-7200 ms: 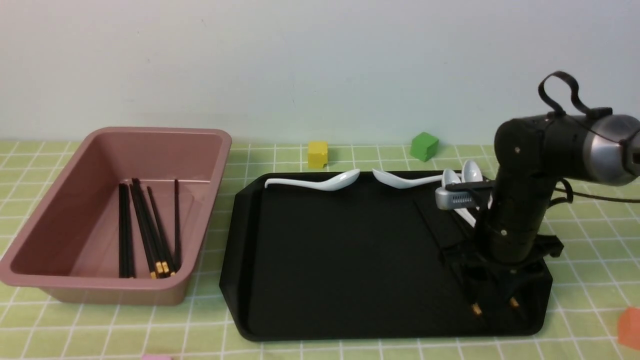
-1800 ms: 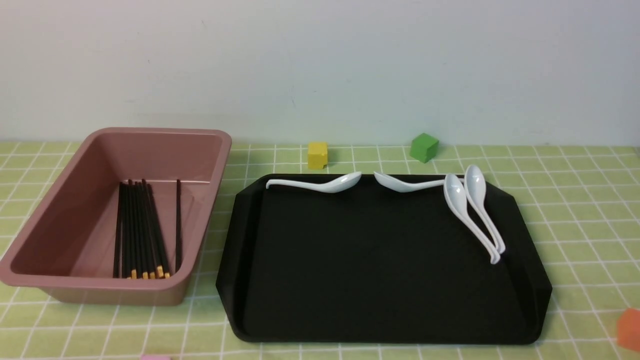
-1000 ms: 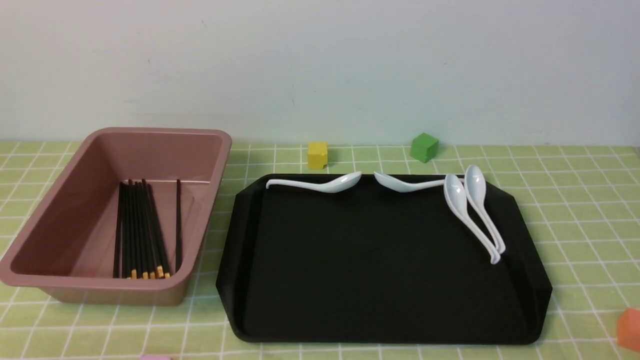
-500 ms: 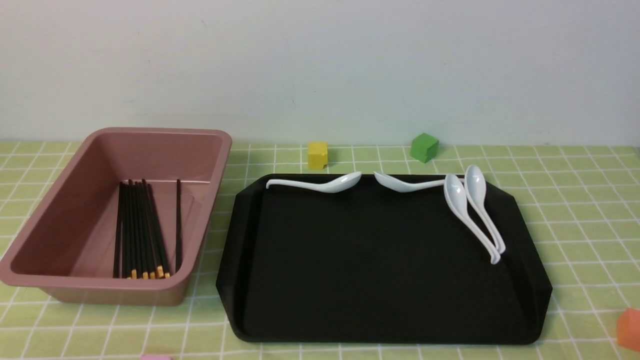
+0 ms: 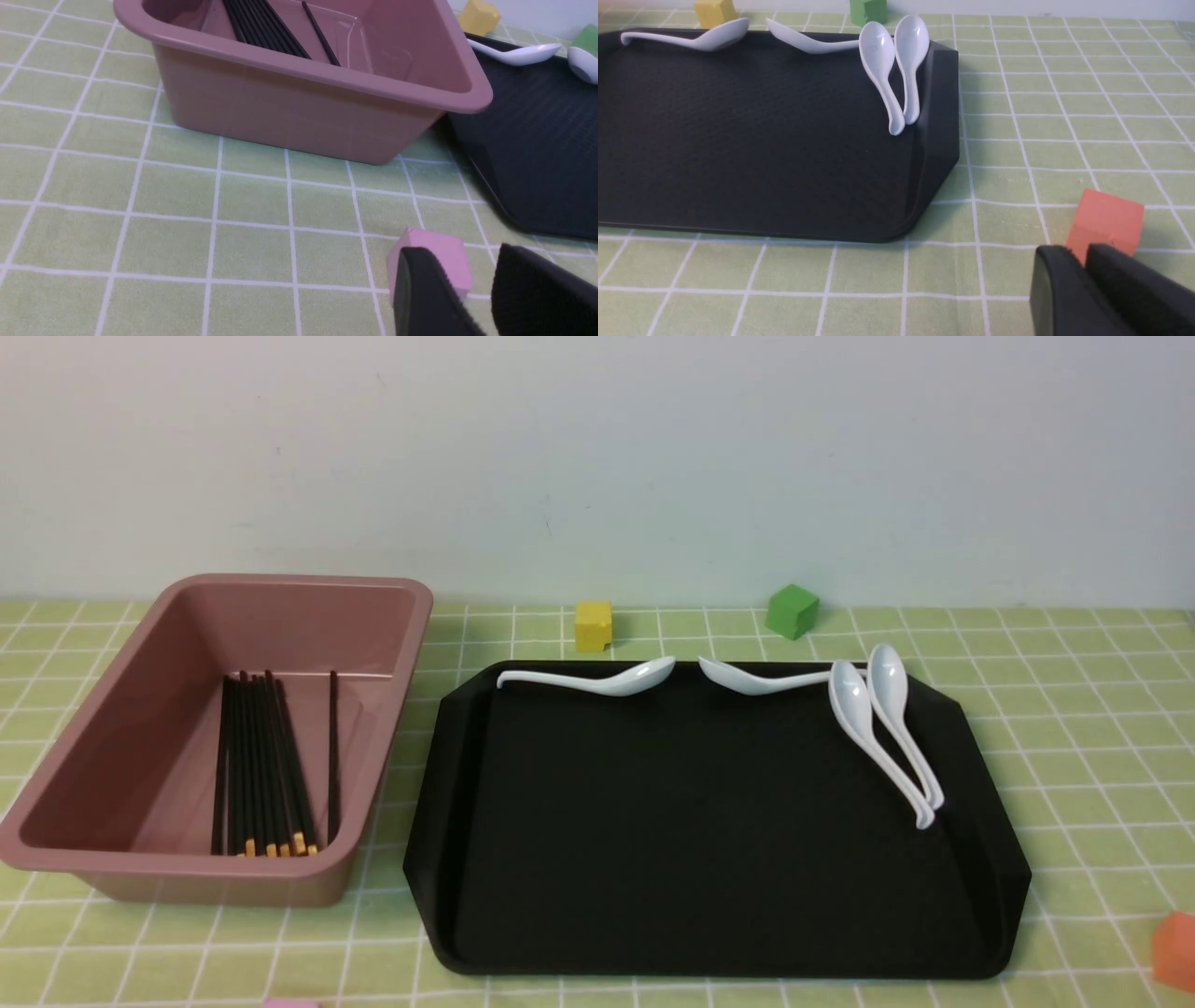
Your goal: On green tablecloth take chopsticks from black tray and put them in box.
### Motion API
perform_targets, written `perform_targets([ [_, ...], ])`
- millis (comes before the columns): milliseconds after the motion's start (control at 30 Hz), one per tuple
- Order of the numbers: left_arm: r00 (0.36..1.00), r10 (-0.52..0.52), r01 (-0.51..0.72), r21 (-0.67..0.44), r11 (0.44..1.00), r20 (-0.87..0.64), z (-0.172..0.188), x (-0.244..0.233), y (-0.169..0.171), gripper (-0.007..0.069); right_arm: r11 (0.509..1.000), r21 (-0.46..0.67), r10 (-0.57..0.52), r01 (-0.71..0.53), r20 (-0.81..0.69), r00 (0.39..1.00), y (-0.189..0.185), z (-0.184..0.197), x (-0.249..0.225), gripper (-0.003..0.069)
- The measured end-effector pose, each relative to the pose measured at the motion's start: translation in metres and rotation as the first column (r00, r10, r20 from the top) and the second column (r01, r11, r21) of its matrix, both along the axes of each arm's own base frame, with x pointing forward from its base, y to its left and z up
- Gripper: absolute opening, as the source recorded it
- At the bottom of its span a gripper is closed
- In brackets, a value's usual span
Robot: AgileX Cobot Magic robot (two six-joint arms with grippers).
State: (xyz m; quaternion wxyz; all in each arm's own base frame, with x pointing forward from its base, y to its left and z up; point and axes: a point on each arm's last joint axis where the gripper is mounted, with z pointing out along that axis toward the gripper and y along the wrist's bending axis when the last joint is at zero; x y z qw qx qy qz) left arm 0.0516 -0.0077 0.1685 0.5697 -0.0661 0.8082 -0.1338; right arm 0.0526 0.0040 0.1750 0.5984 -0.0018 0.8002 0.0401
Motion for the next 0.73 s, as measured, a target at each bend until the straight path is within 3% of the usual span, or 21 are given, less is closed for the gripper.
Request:
perform_targets([
  [733, 1.000, 0.000, 0.000, 0.000, 1.000, 0.000, 0.0000, 0.0000, 0.0000, 0.0238, 1.000, 0.000, 0.000, 0.000, 0.000, 1.000, 0.0000, 0.0000, 0.0000, 0.0132],
])
